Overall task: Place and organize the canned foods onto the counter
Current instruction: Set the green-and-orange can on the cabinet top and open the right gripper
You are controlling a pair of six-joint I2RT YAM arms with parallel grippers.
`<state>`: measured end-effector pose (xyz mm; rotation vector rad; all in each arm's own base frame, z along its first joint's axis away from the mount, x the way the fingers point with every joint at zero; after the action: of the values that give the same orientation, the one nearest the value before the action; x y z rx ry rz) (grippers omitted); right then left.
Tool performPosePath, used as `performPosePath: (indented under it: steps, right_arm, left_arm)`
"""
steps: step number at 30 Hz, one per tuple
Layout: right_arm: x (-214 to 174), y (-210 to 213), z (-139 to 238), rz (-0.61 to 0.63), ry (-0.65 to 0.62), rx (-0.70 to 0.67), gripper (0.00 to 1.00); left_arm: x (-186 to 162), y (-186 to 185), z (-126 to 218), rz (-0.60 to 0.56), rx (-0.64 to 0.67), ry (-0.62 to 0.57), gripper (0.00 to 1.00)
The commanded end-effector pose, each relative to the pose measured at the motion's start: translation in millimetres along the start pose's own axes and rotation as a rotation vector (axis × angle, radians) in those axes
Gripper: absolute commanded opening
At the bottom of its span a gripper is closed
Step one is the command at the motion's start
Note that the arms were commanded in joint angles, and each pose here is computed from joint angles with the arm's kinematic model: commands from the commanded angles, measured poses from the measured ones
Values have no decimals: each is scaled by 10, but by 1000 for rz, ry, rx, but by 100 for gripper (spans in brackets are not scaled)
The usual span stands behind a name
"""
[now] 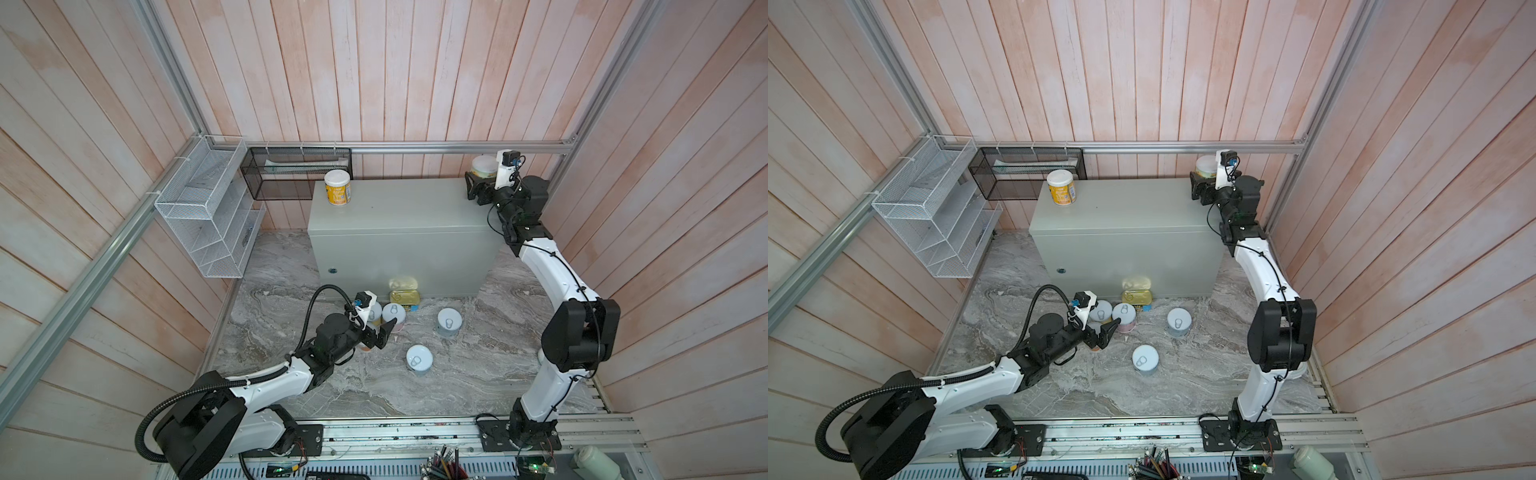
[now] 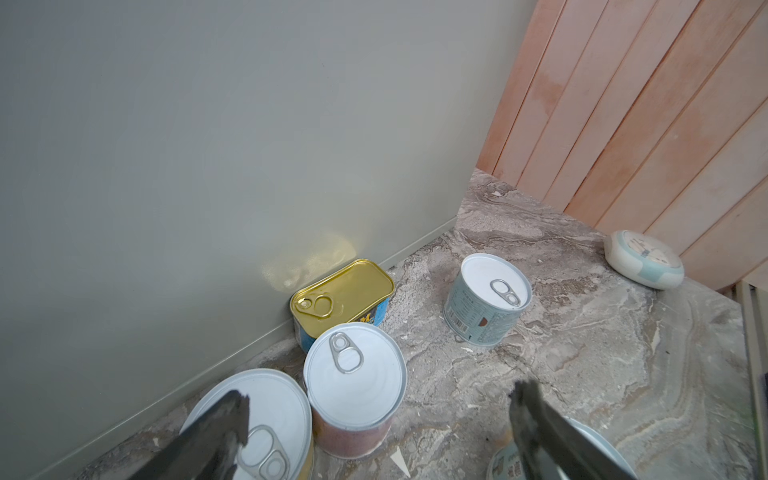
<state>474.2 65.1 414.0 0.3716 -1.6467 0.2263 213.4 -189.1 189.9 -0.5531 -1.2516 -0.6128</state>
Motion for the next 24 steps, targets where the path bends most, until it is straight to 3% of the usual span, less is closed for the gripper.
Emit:
performPosePath:
  steps: [1,24]
  right_arm:
    - [215,67,139,5,-48,20,94]
    - [248,365,1165,-127,-89,29,94]
  left_arm:
    - [82,8,-41,12,1,-18,100]
    - [88,-9,-52,13,-19,-17,100]
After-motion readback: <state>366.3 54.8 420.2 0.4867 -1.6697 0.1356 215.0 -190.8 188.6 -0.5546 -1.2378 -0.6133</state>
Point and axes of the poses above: each gripper's point midway between its finger pads, its own z axis back along the fingers, its own y axis along the line the jaws close on, x = y × z, the point moved 10 cm from there along z, back along the fingers, and after that the axes turned 4 degrees about -z, right-handed, at the moved point
